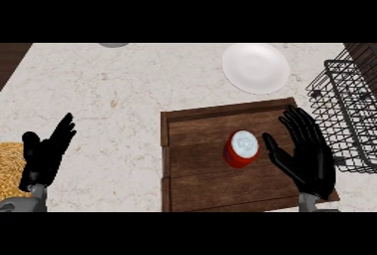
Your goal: Pick the can from the tray and place it in the tiered basket
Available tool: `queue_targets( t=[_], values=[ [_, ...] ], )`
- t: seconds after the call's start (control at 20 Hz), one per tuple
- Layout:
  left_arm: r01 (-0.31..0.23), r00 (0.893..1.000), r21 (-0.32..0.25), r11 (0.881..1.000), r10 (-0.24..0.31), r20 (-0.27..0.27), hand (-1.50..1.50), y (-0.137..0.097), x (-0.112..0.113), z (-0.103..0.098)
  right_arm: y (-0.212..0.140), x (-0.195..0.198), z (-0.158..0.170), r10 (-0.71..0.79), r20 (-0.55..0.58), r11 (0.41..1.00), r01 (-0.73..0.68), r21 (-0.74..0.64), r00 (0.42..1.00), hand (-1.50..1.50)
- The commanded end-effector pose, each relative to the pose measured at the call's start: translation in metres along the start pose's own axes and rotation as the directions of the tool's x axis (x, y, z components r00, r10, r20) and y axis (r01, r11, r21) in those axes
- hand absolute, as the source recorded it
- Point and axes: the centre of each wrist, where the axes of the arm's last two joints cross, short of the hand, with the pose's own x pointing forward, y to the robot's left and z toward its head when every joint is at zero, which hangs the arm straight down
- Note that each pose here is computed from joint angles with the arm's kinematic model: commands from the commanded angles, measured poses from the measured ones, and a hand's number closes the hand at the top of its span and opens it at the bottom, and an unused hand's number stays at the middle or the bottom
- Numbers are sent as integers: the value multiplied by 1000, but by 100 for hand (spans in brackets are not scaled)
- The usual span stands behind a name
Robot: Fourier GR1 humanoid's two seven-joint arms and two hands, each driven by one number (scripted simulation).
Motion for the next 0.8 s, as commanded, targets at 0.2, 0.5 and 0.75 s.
queue_targets(
  t=[0.2,0.5,0.75],
  values=[
    [4,1000,-14,1000,-4,-29,0,14,-15,10,-57,-18,32,651,-205,758,-636,143,731,-150],
    [20,999,-18,1000,-20,-45,0,39,-20,19,-8,45,9,719,-241,678,-581,449,652,-150],
    [-3,999,-12,1000,3,-36,0,35,-15,17,32,109,-19,733,-242,659,-576,483,635,-150]
  ],
)
